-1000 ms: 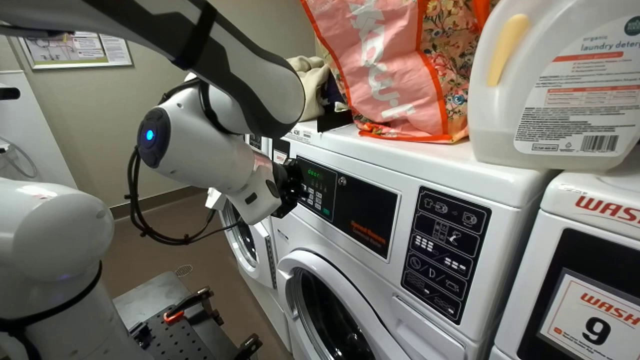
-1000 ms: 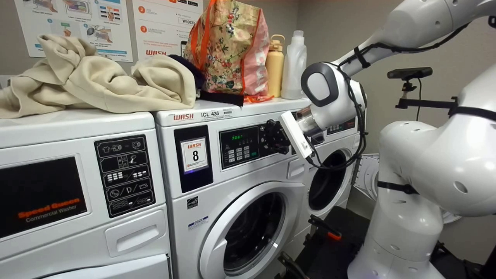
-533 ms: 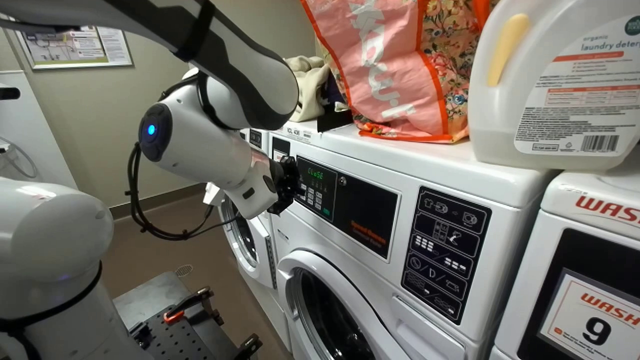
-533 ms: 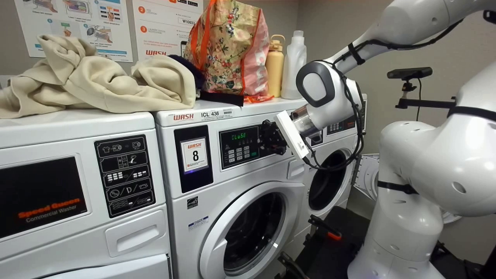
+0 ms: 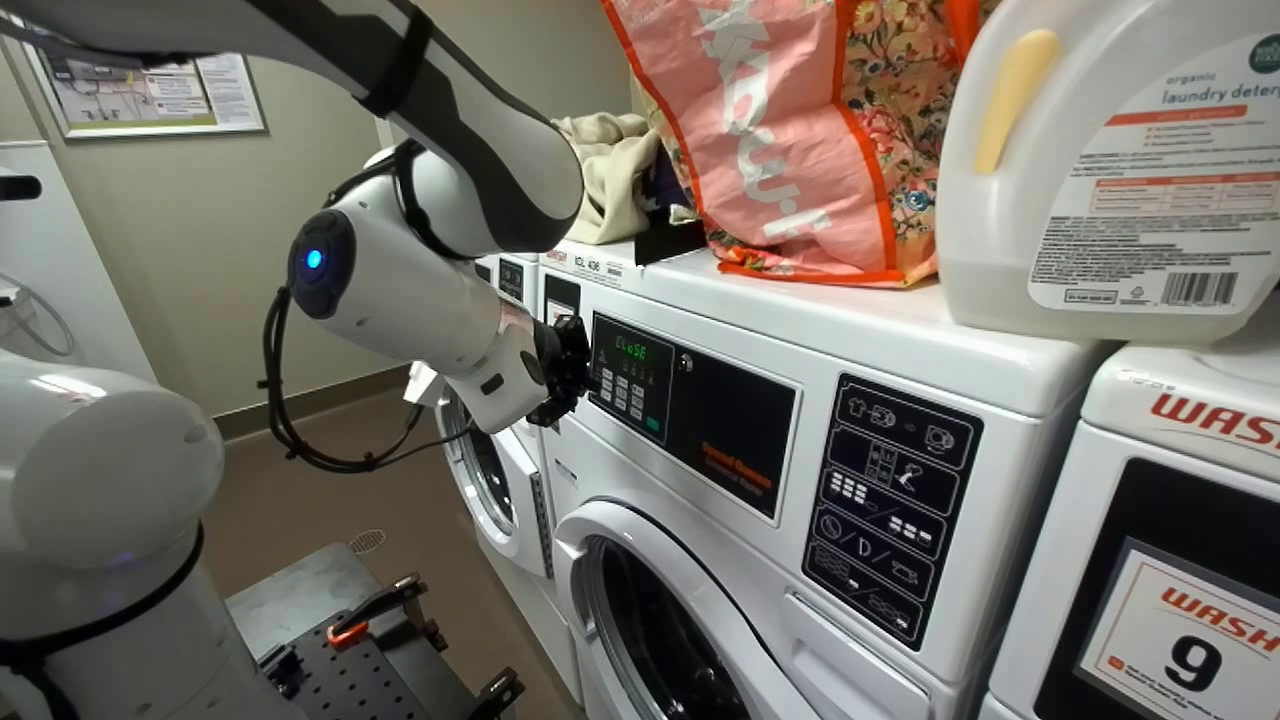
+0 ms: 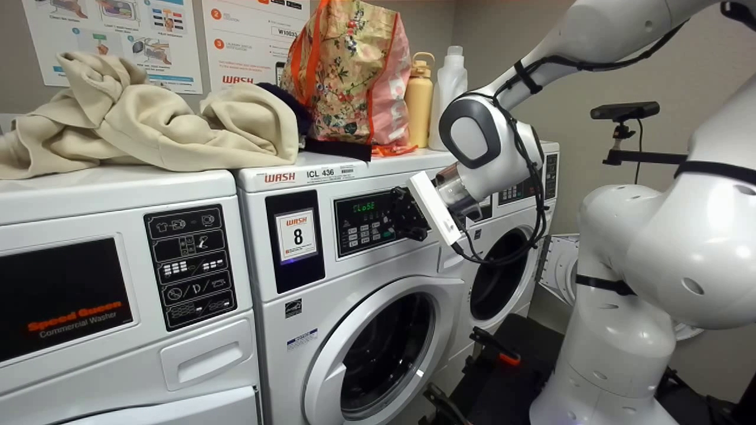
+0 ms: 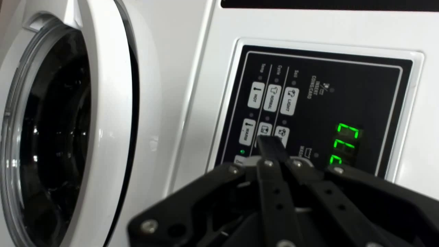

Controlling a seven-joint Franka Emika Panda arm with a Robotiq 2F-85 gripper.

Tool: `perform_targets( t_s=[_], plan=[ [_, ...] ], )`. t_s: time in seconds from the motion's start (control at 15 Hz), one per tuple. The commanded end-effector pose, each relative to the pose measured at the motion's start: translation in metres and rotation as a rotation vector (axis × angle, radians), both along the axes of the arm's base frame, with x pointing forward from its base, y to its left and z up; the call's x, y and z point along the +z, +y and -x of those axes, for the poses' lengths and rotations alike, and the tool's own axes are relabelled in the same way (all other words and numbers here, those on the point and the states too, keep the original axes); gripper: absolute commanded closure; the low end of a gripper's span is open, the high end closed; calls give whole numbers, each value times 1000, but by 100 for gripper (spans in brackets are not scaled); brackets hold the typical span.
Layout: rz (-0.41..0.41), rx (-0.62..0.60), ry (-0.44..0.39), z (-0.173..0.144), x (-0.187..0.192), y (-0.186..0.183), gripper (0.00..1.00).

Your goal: Press the central button on the button pad of the washing machine

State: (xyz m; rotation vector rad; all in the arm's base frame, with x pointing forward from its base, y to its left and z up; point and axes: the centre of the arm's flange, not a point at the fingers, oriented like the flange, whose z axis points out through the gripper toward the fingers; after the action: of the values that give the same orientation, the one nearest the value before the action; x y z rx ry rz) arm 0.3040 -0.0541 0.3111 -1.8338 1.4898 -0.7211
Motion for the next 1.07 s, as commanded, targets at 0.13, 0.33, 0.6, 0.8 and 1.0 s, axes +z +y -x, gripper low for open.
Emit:
perform_targets(
  t_s=[0.13,0.33,0.6,0.8,1.0],
  plan=[
    [8,-22,-9,6,-24,30,100],
    [10,-27,-3,-1,-31,31,100],
    [18,-29,4,-3,-36,31,100],
    [17,-29,3,-3,-36,31,100],
    [22,-29,-7,-1,-34,31,100]
  ],
)
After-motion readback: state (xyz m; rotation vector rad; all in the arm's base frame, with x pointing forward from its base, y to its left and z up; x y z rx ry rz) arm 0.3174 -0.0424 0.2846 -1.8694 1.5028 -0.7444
